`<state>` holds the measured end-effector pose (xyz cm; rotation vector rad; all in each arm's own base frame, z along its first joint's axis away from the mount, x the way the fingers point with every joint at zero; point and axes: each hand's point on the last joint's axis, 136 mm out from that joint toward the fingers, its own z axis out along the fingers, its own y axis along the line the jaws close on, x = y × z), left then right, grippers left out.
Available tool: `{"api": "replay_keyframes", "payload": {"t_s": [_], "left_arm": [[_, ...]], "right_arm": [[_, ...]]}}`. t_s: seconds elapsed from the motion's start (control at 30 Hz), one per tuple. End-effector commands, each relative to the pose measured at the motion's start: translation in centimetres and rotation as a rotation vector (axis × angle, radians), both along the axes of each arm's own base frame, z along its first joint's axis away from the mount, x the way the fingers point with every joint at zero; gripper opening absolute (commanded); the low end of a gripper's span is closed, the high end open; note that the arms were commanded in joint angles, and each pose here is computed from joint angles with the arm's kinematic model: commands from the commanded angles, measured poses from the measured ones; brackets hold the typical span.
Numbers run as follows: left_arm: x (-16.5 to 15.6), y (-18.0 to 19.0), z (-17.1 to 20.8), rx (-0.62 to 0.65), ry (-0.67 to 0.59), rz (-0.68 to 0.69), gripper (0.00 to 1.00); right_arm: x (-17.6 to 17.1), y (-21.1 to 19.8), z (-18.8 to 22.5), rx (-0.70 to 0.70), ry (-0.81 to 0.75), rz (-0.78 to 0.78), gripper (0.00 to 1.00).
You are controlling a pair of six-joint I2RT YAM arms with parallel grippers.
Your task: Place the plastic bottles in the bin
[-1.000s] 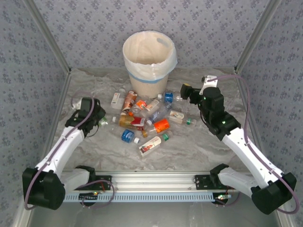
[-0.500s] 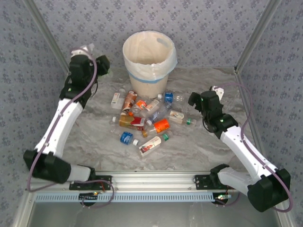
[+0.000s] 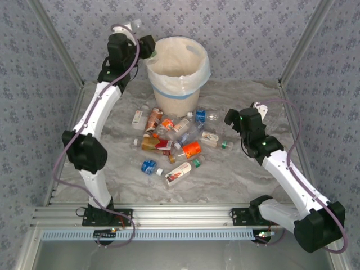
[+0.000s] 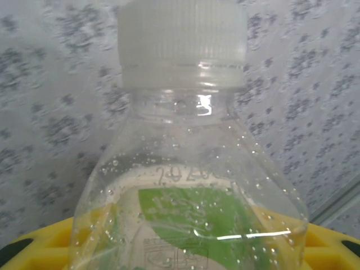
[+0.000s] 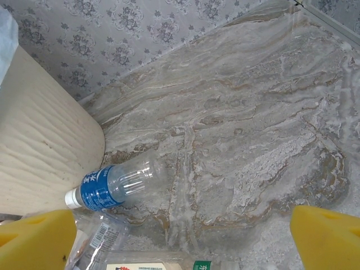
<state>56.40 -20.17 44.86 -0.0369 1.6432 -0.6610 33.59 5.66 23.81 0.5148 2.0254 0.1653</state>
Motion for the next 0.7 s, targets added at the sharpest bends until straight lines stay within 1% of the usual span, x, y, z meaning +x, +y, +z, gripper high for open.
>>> {"api": "replay_keyframes", "payload": {"t_s": [0.0,0.1,0.17,0.33,0.5,0.53,0.57,0.6,0.67], "left_arm": [[-0.1,-3.6,0.3,0.096,-0.008,-0.088,0.42],[1.6,-5.2,-3.5,0.189,0.093,-0.078,0.42],[2.5,-5.7,-5.6,0.216,0.144,-0.064,0.41],[3.7,-5.9,-9.3,0.208,0.235,-0.039,0.44],[4.5,-6.1,-13.0,0.235,0.309,-0.035,0.47],[4.5,-6.1,-13.5,0.237,0.325,-0.033,0.5],[4.4,-6.1,-13.9,0.237,0.341,-0.035,0.58],[4.1,-6.2,-13.9,0.236,0.349,-0.047,0.66],[3.2,-6.5,-13.8,0.24,0.371,-0.08,0.86]], "right_arm": [[-0.3,-0.5,1.2,0.016,-0.022,-0.021,1.0],[-0.3,-0.6,0.9,0.012,-0.01,-0.019,1.0],[-0.5,-0.6,0.6,0.007,0.004,-0.014,1.0],[-1.1,-0.9,-0.4,-0.011,0.05,-0.014,1.0],[-1.5,-1.0,-1.2,-0.01,0.073,-0.015,1.0],[-1.6,-1.0,-1.4,-0.011,0.079,-0.01,1.0],[-1.6,-0.8,-1.7,-0.012,0.091,0.001,1.0],[-1.7,-0.6,-2.0,-0.011,0.109,0.019,1.0],[-2.2,-0.3,-3.3,-0.008,0.169,0.043,1.0]]}}
